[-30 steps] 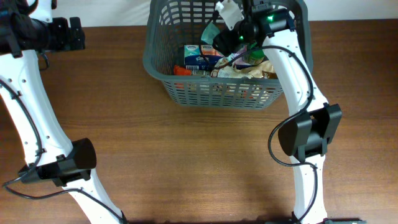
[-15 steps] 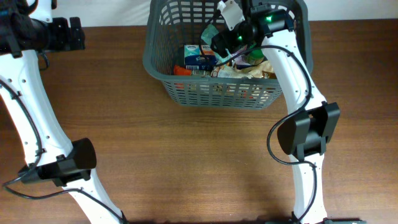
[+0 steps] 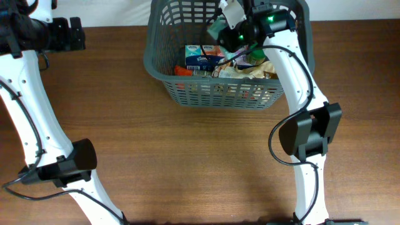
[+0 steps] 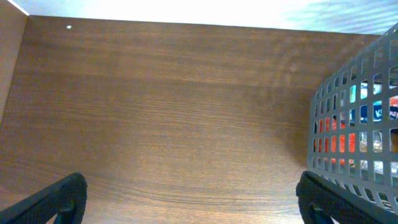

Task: Pack container
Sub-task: 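Push the wipes packet down into the basket with the right gripper, then open the right gripper and lift it out of the basket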

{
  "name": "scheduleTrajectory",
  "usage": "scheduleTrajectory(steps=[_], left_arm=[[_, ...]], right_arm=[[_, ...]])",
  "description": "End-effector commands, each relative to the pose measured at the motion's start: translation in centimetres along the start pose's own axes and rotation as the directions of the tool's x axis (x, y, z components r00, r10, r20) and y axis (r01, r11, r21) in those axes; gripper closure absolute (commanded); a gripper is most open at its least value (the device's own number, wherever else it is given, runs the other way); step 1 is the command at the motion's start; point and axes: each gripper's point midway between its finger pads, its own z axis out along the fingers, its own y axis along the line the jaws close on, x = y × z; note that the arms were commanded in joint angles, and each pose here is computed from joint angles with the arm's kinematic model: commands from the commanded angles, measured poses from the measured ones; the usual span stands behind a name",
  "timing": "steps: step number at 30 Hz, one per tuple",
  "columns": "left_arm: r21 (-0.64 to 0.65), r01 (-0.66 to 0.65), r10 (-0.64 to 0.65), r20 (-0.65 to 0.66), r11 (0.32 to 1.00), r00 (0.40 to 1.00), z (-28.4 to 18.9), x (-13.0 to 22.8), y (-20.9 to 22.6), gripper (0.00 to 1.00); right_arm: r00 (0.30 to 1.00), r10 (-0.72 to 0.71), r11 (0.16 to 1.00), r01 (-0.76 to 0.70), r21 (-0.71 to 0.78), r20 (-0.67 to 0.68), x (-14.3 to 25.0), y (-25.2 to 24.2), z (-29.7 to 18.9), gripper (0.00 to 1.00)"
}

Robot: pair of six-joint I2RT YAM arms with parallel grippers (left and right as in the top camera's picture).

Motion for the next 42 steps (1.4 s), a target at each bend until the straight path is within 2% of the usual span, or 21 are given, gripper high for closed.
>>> scheduleTrajectory(steps=[1, 2, 3, 5, 7, 8, 9, 10, 14, 15, 16, 17, 20, 23, 24, 26, 33, 42], left_arm=[[-0.002, 0.015, -0.015, -0.011, 1.000, 1.000, 0.5, 0.2, 0.3, 0.01], [-0.002, 0.015, -0.015, -0.011, 1.000, 1.000, 0.5, 0.2, 0.3, 0.01], [-0.002, 0.014, -0.014, -0.011, 1.000, 1.000, 0.5, 0.2, 0.3, 0.01], [-0.002, 0.015, -0.015, -0.011, 1.000, 1.000, 0.5, 0.2, 0.3, 0.01], [-0.002, 0.014, -0.014, -0.011, 1.000, 1.000, 0.5, 0.2, 0.3, 0.01], [-0.002, 0.014, -0.014, -0.011, 1.000, 1.000, 0.5, 0.2, 0.3, 0.01], [-0.002, 0.015, -0.015, -0.011, 1.000, 1.000, 0.5, 0.2, 0.3, 0.01], [-0.002, 0.014, -0.014, -0.011, 1.000, 1.000, 0.5, 0.2, 0.3, 0.01], [-0.002, 0.015, -0.015, -0.011, 1.000, 1.000, 0.5, 0.2, 0.3, 0.01], [-0.002, 0.015, -0.015, -0.011, 1.000, 1.000, 0.5, 0.2, 0.3, 0.01], [-0.002, 0.015, -0.015, -0.011, 1.000, 1.000, 0.5, 0.2, 0.3, 0.01], [-0.002, 0.015, -0.015, -0.011, 1.000, 1.000, 0.5, 0.2, 0.3, 0.01], [-0.002, 0.015, -0.015, -0.011, 1.000, 1.000, 0.5, 0.2, 0.3, 0.01], [-0.002, 0.015, -0.015, -0.011, 1.000, 1.000, 0.5, 0.2, 0.3, 0.01], [-0.002, 0.015, -0.015, -0.011, 1.000, 1.000, 0.5, 0.2, 0.3, 0.01], [-0.002, 0.015, -0.015, -0.011, 1.000, 1.000, 0.5, 0.2, 0.3, 0.01], [-0.002, 0.015, -0.015, -0.011, 1.000, 1.000, 0.5, 0.2, 0.3, 0.01], [-0.002, 0.015, -0.015, -0.011, 1.000, 1.000, 0.5, 0.2, 0.3, 0.01]], right_arm=[[1.000, -0.002, 1.000, 0.002, -0.007, 0.008, -0.2, 0.2, 0.3, 0.01], [1.000, -0.002, 1.000, 0.003, -0.009, 0.010, -0.3, 0.2, 0.3, 0.59], [1.000, -0.002, 1.000, 0.002, -0.009, 0.011, -0.3, 0.2, 0.3, 0.96], [1.000, -0.002, 1.000, 0.002, -0.013, 0.012, -0.3, 0.3, 0.3, 0.96], [1.000, -0.003, 1.000, 0.003, -0.014, 0.013, -0.3, 0.4, 0.3, 0.96], [1.000, -0.003, 1.000, 0.003, -0.014, 0.012, -0.3, 0.3, 0.3, 0.67], [1.000, -0.002, 1.000, 0.003, -0.014, 0.012, -0.3, 0.4, 0.3, 0.15], [1.000, -0.002, 1.000, 0.003, -0.014, 0.012, -0.3, 0.4, 0.3, 0.01], [1.000, -0.003, 1.000, 0.003, -0.014, 0.013, -0.3, 0.4, 0.3, 0.01], [1.000, -0.003, 1.000, 0.003, -0.014, 0.012, -0.3, 0.3, 0.3, 0.12], [1.000, -0.003, 1.000, 0.003, -0.014, 0.012, -0.3, 0.3, 0.3, 0.42], [1.000, -0.002, 1.000, 0.002, -0.014, 0.012, -0.3, 0.4, 0.3, 0.96], [1.000, -0.001, 0.999, 0.002, -0.040, 0.016, -0.4, 0.8, 0.2, 0.96], [1.000, 0.000, 0.998, 0.002, -0.063, 0.021, -0.4, 1.2, 0.2, 0.96], [1.000, 0.000, 0.998, 0.002, -0.066, 0.023, -0.5, 1.3, 0.2, 0.75], [1.000, 0.000, 0.998, 0.002, -0.066, 0.022, -0.5, 1.3, 0.0, 0.01], [0.999, -0.008, 0.999, 0.011, -0.048, 0.048, -1.5, 1.4, -2.4, 0.01], [0.984, -0.053, 0.995, 0.038, 0.091, 0.170, -5.1, 0.9, -11.3, 0.01]])
